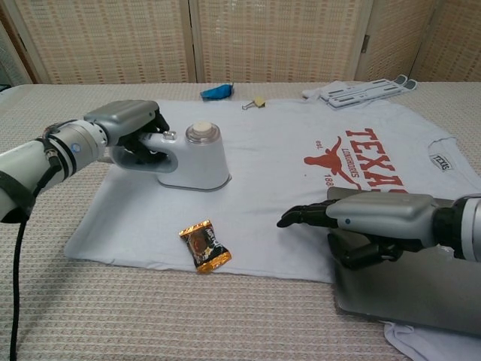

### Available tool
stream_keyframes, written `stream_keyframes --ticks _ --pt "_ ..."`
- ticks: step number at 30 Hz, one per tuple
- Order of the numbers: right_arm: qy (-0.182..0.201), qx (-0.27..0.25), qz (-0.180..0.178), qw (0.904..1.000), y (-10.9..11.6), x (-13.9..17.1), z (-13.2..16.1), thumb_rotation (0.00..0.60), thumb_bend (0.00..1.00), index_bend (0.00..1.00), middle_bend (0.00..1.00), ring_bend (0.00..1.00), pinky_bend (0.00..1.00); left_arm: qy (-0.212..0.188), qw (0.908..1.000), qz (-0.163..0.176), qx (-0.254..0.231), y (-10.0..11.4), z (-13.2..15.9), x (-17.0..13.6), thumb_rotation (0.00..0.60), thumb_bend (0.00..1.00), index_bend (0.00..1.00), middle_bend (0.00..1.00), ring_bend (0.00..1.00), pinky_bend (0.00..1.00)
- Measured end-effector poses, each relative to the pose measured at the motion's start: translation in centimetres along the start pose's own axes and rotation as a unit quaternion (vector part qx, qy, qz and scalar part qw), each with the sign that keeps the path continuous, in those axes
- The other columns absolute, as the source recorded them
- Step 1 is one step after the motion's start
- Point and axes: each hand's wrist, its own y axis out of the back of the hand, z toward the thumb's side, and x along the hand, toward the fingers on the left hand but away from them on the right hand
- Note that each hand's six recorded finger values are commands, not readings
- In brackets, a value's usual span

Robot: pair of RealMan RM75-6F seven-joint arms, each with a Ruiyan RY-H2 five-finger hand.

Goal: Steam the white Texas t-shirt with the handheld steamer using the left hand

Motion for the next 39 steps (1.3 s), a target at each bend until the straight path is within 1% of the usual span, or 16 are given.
stream_keyframes --ticks 6,13,15,16,18,20,22,24,29,33,37,39 --pt "0.002 -0.001 0.003 1.0000 -0.2 -0.1 0.2 0.201 0.92 0.00 0.00 0.00 0.00 0.045 0.9984 0.021 0.028 0.3 -4.0 0.0 0.600 0.36 0.91 1.00 0.85 0.74" --pt "0.001 -0.002 0.006 1.0000 -0.3 -0.1 0.2 0.201 0.92 0.00 0.00 0.00 0.00 0.099 0.9929 0.036 0.056 0.7 -9.8 -1.0 0.600 0.35 0.91 1.00 0.85 0.74" --pt "0.000 -0.002 0.006 1.0000 -0.3 -0.1 0.1 0.200 0.93 0.00 0.00 0.00 0.00 0.114 0.9915 0.037 0.050 0.7 -11.2 -1.4 0.600 0.35 0.91 1.00 0.84 0.74" --pt "0.000 -0.002 0.005 1.0000 -0.2 -0.1 0.1 0.199 0.93 0.00 0.00 0.00 0.00 0.121 0.9910 0.039 0.040 0.8 -11.8 -1.6 0.600 0.35 0.91 1.00 0.84 0.74" --pt "0.000 -0.004 0.004 1.0000 -0.2 0.0 0.1 0.199 0.92 0.00 0.00 0.00 0.00 0.127 0.9907 0.045 0.017 0.9 -12.3 -1.9 0.600 0.35 0.90 1.00 0.84 0.74" --pt "0.000 -0.004 0.004 1.0000 -0.2 0.1 0.1 0.200 0.93 0.00 0.00 0.00 0.00 0.126 0.9902 0.058 -0.016 1.3 -12.4 -2.2 0.600 0.35 0.90 1.00 0.84 0.74" --pt "0.001 -0.004 0.004 1.0000 -0.3 0.2 0.1 0.202 0.92 0.00 0.00 0.00 0.00 0.113 0.9901 0.070 -0.044 1.7 -11.8 -2.4 0.600 0.35 0.90 1.00 0.84 0.74" --pt "0.002 -0.004 0.003 1.0000 -0.3 0.2 0.2 0.197 0.92 0.00 0.00 0.00 0.00 0.096 0.9908 0.076 -0.058 2.0 -10.8 -2.5 0.600 0.35 0.90 1.00 0.84 0.74" --pt "0.003 -0.005 -0.001 1.0000 -0.1 0.3 0.2 0.204 0.92 0.00 0.00 0.00 0.00 0.038 0.9924 0.079 -0.086 2.4 -6.3 -2.6 0.600 0.35 0.90 1.00 0.84 0.74" --pt "0.001 -0.008 -0.002 1.0000 0.0 0.4 0.0 0.199 0.92 0.00 0.00 0.00 0.00 -0.003 0.9940 0.073 -0.081 2.4 -2.4 -2.6 0.600 0.35 0.90 1.00 0.84 0.74" --pt "-0.001 -0.009 0.001 1.0000 -0.2 0.4 -0.2 0.199 0.92 0.00 0.00 0.00 0.00 -0.034 0.9953 0.061 -0.067 1.5 1.5 -2.4 0.600 0.35 0.90 1.00 0.84 0.74" --pt "-0.002 -0.010 0.003 0.9999 -0.4 0.4 -0.2 0.199 0.92 0.00 0.00 0.00 0.00 -0.043 0.9959 0.058 -0.056 0.9 2.8 -2.3 0.600 0.35 0.90 1.00 0.83 0.74"
